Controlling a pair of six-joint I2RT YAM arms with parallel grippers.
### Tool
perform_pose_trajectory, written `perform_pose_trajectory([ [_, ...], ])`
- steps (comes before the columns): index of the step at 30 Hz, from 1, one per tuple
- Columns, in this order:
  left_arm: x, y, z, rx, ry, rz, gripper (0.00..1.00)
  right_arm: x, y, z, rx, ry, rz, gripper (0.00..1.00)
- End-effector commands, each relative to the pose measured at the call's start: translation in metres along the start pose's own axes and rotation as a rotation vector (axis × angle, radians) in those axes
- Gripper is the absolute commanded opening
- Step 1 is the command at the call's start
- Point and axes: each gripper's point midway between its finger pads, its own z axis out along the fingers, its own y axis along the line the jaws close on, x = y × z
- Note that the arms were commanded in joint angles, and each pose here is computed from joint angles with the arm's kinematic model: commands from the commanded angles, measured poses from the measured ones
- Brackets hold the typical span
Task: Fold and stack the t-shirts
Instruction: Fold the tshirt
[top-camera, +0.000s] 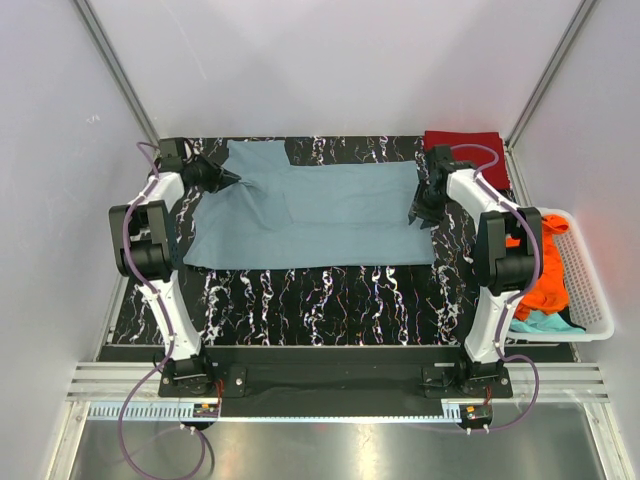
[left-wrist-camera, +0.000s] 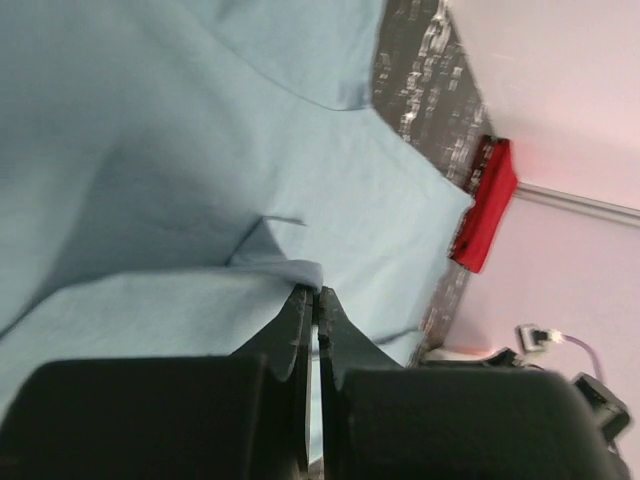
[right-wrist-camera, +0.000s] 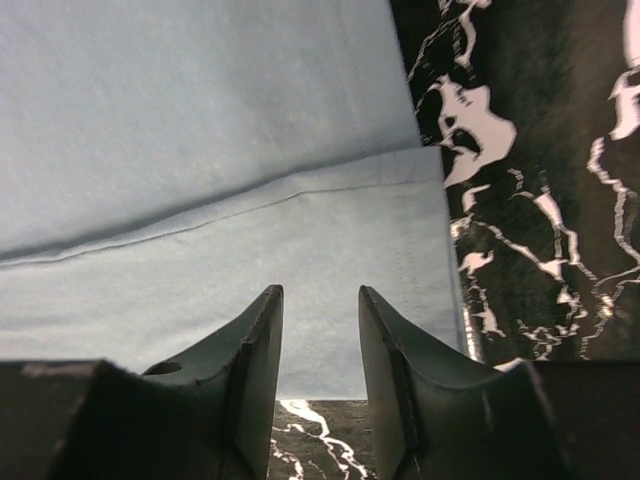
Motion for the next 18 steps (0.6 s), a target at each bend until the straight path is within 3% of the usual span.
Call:
perform_pose_trajectory([
  [1,-0.014,-0.001,-0.01,-0.064,-0.05,0.063,0.0,-0.02,-0.01,-0.005,0.053,-0.047,-0.027,0.43],
  [13,-0.037,0.006,-0.001,-0.095,-0.072,0.089,0.03,-0.02,-0.009,-0.007,0.037,-0.032,-0.002,0.45],
  [15,-0.038,0.009,0.003,-0.098,-0.065,0.083,0.08,-0.019,-0.009,-0.007,0.038,-0.029,0.006,0.45],
  [18,-0.039,0.022,-0.002,-0.203,-0.047,0.099,0.26,-0.013,-0.001,-0.008,-0.008,-0.002,0.021,0.45],
])
